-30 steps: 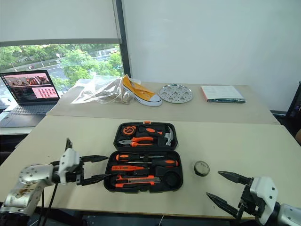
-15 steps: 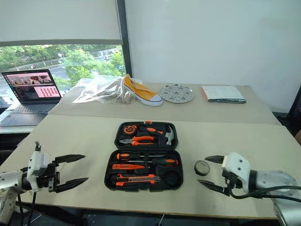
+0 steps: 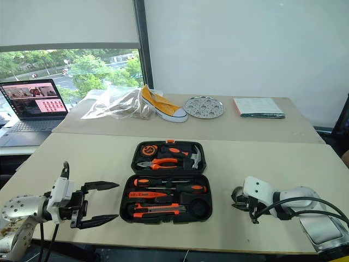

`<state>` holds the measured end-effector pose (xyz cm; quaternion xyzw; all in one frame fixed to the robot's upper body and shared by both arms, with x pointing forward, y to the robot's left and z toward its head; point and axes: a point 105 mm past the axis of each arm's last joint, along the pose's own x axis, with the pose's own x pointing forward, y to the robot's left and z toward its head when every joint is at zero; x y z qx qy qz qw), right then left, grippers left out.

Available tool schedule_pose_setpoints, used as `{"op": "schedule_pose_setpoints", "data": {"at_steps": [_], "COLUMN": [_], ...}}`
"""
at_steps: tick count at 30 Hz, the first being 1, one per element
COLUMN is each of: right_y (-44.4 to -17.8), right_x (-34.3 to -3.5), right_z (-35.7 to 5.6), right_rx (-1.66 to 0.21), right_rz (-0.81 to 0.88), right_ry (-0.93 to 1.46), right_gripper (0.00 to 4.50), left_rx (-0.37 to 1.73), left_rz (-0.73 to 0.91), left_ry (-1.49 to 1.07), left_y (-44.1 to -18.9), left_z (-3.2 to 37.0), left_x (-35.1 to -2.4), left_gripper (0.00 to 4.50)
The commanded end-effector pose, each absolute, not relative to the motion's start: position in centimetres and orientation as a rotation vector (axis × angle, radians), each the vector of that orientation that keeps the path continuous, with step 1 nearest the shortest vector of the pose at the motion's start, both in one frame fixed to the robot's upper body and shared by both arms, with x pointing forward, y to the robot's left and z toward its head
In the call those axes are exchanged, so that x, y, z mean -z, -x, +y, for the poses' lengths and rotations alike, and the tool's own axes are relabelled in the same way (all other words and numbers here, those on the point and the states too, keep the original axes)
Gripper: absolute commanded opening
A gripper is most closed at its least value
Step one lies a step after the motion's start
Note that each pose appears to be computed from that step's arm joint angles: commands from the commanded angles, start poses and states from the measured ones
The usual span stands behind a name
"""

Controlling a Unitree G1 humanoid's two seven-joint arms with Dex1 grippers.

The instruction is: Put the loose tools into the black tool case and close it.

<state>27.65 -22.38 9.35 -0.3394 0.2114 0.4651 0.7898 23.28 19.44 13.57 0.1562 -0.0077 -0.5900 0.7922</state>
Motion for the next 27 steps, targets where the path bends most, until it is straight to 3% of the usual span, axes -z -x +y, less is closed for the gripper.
{"op": "schedule_pose_setpoints", "data": {"at_steps": [1, 6, 10, 19, 27], "right_y": [-27.8, -24.3, -23.3, -24.1, -25.9], "right_x": [-10.8, -14.9, -15.1, -11.4, -10.4], "right_z": [-21.8, -16.5, -13.7, -12.6, -12.5], "right_rx": [-1.064, -1.423, -1.521, -1.471, -1.418], "right_rz": [0.368, 0.217, 0.255, 0.436, 0.487], "right_ry": [0.773, 0.574, 0.54, 0.666, 0.746], "right_gripper": [0.01, 0.01, 0.01, 0.01, 0.01], "left_rx": [1.28, 1.283, 1.289, 1.303, 1.282], "left_rz": [-0.027, -0.014, -0.005, 0.005, 0.015], "left_ry": [-0.334, -0.331, -0.331, -0.333, -0.337], "left_y": [-23.3, -23.4, -23.6, -23.1, -23.1], "left_z": [19.1, 19.2, 19.2, 18.9, 19.1], "left_x": [-13.7, -13.3, -13.1, -13.0, -13.0], "left_gripper": [4.5, 4.5, 4.5, 4.5, 4.5]}}
